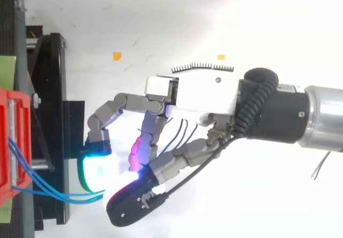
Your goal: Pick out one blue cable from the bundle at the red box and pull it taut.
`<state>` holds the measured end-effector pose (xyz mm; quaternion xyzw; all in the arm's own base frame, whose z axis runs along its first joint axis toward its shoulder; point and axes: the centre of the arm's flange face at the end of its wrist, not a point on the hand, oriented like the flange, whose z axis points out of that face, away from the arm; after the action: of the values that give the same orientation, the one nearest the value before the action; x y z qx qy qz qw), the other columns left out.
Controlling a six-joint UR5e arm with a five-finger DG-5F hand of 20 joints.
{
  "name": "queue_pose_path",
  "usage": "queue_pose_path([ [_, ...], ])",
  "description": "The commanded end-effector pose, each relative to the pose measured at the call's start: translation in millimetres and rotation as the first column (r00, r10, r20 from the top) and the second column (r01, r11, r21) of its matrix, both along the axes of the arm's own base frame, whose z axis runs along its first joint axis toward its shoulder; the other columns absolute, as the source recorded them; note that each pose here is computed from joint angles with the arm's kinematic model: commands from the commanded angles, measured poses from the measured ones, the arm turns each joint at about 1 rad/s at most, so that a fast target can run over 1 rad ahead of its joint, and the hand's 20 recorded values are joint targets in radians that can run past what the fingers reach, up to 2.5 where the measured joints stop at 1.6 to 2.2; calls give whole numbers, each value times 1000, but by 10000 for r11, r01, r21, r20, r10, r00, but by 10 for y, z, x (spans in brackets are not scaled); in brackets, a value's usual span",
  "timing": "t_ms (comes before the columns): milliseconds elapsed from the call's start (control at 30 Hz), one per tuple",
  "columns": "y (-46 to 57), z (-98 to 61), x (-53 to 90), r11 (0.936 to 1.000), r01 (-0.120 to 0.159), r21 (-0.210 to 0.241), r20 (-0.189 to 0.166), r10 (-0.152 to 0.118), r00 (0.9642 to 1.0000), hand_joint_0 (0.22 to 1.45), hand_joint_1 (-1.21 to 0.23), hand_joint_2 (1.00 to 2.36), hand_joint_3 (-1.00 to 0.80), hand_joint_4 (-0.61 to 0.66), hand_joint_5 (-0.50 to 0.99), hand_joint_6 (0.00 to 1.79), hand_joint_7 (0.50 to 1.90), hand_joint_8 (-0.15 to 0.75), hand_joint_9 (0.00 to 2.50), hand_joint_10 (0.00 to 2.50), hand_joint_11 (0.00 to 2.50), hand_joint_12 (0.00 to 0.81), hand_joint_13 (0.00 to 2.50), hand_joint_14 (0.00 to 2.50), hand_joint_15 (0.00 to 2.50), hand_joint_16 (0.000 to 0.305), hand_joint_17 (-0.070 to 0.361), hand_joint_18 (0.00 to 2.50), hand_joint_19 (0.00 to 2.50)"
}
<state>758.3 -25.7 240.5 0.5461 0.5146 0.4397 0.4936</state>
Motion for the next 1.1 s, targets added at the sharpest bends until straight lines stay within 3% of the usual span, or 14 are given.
queue_pose_path([
  [0, 2, 2, 1, 10000, 7, -1, 4, -7, 10000, 679, -867, 1000, -500, -12, -74, 939, 969, 311, 1467, 37, 945, 364, 1165, 29, 721, 48, 108, 989, 703],
  [300, 10, -4, -2, 10000, 22, -7, -10, -22, 10000, 564, -671, 1000, -500, 5, -58, 914, 1002, 307, 1504, 38, 935, 357, 1168, 28, 711, 49, 110, 990, 701],
  [467, -3, -4, -3, 10000, 52, -9, -10, -52, 10000, 544, -676, 1000, -500, 11, -56, 908, 971, 313, 1510, 37, 930, 364, 1167, 27, 710, 50, 112, 982, 689],
  [567, 9, -4, -2, 10000, 37, -9, -10, -37, 10000, 592, -716, 1000, -500, -2, -57, 904, 1004, 302, 1503, 37, 933, 350, 1160, 27, 702, 48, 107, 963, 712],
  [767, 10, 4, 3, 10000, 37, -4, 21, -37, 10000, 574, -740, 1020, -235, -16, -53, 900, 1041, 309, 1517, 39, 941, 347, 1153, 26, 702, 48, 109, 948, 710],
  [967, 22, 12, 9, 10000, 22, 2, 51, -22, 10000, 562, -738, 1007, -60, -52, -44, 889, 1025, 364, 1547, 36, 876, 420, 1212, 21, 667, 64, 144, 1048, 639],
  [1033, 34, 18, 11, 10000, 6, 2, 51, -6, 10000, 546, -664, 1093, -87, -73, -44, 888, 1012, 371, 1528, 33, 834, 438, 1206, 21, 675, 67, 150, 1030, 643],
  [1067, 34, 18, 11, 10000, 6, 2, 51, -6, 10000, 514, -591, 1247, -126, -81, -44, 886, 1011, 376, 1520, 31, 826, 447, 1198, 22, 677, 67, 152, 1017, 663],
])
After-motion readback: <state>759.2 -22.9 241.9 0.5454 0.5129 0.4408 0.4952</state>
